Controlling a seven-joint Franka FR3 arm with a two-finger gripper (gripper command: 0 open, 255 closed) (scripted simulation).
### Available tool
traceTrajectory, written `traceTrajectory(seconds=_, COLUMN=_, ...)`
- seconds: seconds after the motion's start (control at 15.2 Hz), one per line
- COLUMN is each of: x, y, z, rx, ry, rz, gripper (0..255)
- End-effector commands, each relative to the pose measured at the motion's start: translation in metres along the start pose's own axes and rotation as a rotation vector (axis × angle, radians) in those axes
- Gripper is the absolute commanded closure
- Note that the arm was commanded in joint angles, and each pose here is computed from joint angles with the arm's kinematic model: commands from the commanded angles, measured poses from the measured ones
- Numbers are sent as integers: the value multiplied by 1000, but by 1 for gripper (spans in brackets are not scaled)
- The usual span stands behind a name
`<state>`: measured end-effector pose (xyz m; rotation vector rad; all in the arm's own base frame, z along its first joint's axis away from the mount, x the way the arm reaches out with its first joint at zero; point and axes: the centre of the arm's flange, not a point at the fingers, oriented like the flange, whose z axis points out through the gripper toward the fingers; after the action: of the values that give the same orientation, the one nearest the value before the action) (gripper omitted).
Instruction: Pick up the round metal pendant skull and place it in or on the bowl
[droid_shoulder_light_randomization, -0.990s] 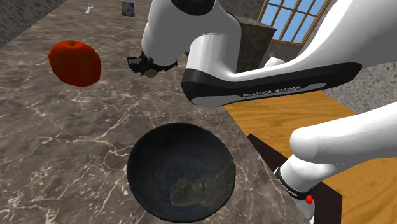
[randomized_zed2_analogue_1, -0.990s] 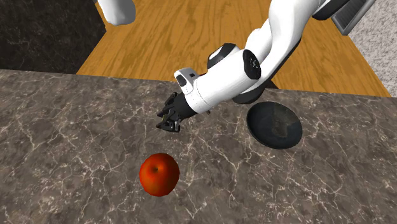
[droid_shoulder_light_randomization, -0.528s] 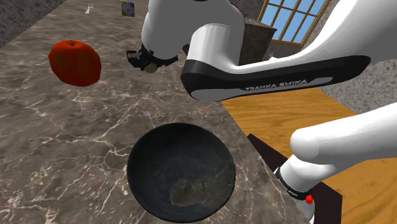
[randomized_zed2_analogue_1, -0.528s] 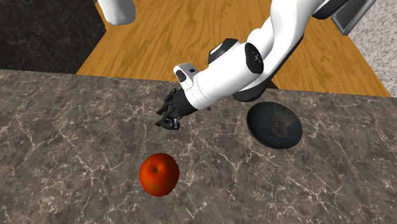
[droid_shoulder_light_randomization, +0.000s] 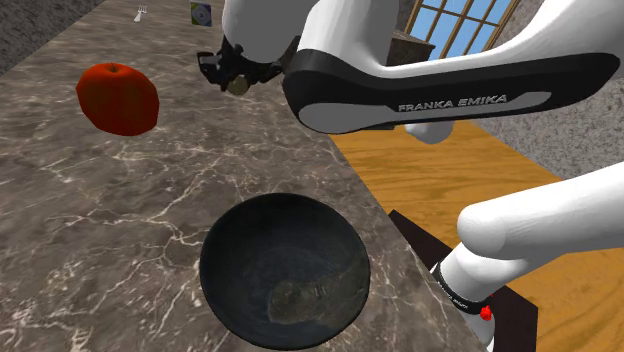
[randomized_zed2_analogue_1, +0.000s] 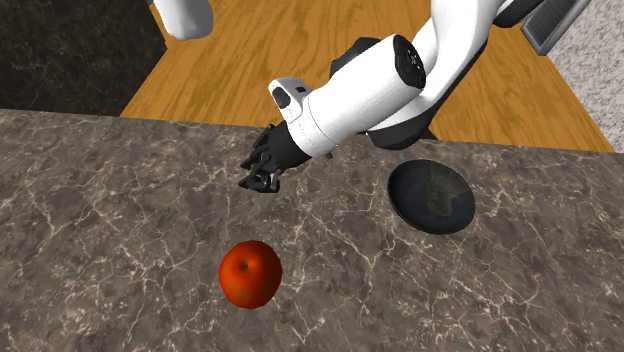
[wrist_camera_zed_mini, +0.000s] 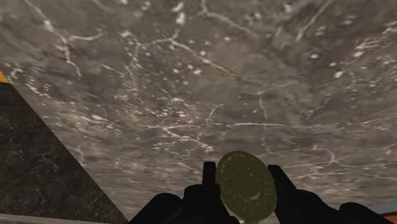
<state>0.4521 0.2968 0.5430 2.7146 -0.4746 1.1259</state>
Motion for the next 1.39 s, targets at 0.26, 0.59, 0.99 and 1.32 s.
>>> traceTrajectory(seconds=0.26, x=23, y=0, z=-23, rx=0, ry=0, rz=0, gripper=255)
traceTrajectory(seconds=0.59, x=41, y=1, z=-41, rx=0, ry=0, rz=0, gripper=255)
traceTrajectory(seconds=0.99, x=-3, y=-6, z=-90, rx=0, ry=0, rz=0, gripper=255)
traceTrajectory(seconds=1.32, x=-49, y=-12, z=-136, rx=0, ry=0, rz=0, gripper=255)
